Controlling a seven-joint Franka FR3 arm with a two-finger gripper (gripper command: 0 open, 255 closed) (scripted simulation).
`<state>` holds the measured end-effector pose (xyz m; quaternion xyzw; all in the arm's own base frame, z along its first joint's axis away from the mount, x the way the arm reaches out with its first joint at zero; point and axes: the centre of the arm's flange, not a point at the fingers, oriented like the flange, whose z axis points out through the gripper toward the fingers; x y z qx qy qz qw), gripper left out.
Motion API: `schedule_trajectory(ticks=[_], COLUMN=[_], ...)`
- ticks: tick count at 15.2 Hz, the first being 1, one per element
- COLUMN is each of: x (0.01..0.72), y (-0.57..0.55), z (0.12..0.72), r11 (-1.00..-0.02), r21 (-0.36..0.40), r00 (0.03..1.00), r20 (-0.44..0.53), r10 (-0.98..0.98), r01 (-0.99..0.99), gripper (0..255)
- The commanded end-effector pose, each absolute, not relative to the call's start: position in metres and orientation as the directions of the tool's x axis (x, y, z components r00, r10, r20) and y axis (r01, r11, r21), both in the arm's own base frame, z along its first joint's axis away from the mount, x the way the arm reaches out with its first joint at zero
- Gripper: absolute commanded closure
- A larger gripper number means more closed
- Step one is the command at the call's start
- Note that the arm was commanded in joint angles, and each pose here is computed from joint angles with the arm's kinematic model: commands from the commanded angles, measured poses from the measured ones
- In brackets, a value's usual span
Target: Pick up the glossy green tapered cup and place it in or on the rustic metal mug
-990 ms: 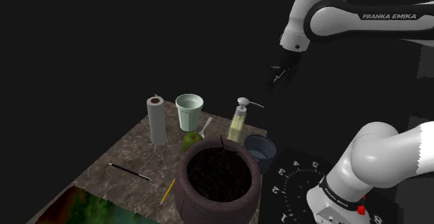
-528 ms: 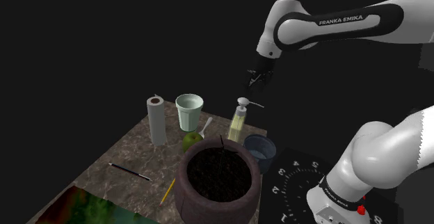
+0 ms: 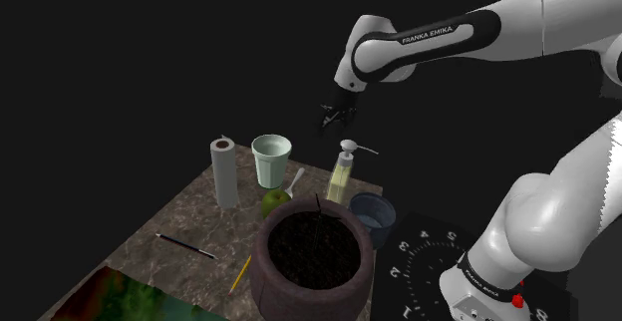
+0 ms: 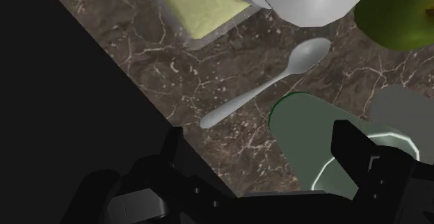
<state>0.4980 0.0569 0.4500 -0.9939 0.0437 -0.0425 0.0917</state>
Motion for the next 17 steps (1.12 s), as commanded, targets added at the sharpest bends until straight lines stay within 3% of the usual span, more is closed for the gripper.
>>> schedule_trajectory(ticks=[1,9,17], x=[0.521,0.603,0.611], y=[0.065,0.102,0.115], z=[0.438,0.402,0.363], r11=[-0.976,-0.958,-0.957], r21=[-0.206,-0.285,-0.288], r00=[0.992,0.991,0.990], r20=[0.084,0.121,0.123], r10=[-0.090,-0.063,-0.062], r01=[-0.071,-0.026,-0.024], gripper=[0,0,0])
